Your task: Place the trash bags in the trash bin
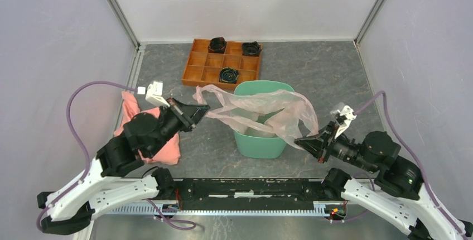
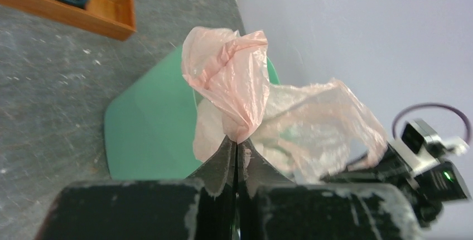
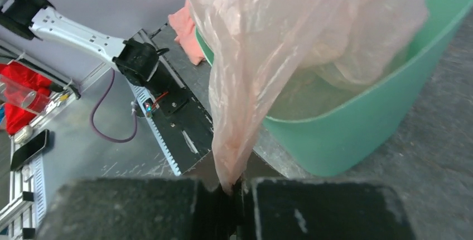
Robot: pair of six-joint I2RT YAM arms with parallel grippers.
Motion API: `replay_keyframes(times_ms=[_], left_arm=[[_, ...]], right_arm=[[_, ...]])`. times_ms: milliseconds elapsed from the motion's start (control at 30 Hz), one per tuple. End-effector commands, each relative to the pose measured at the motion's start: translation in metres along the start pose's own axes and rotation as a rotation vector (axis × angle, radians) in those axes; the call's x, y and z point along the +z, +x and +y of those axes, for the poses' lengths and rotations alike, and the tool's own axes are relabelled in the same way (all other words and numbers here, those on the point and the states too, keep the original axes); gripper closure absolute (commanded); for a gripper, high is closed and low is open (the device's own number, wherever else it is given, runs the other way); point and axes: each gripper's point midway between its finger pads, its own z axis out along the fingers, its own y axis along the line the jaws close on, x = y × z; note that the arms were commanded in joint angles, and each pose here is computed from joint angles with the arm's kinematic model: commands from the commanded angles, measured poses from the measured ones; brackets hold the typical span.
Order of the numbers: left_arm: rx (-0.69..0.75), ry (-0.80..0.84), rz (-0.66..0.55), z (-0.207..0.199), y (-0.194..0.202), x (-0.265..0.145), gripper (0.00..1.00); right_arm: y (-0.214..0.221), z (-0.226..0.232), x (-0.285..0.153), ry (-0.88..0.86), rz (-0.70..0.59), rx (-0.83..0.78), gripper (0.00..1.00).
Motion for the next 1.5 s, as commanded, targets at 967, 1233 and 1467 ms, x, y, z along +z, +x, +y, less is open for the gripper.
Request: replay_keyframes(times_ms=[967, 1233, 1467], left_arm=[[0.111, -0.229, 0.157, 0.121, 0.086, -0.002, 0.98], [0.239, -0.320, 0.226, 0.131, 0.093, 0.004, 0.69], [0.203, -0.038, 0.243, 0.088, 0.065, -0.053, 0.03]], right_arm=[[0.031, -0.125, -0.019, 0.667, -0.111, 0.126, 0.89], [0.024, -0.102, -0.022, 0.538, 0.008, -0.038, 0.35], [0.010, -0.020, -0.041, 0.089, 0.029, -0.144, 0.02]])
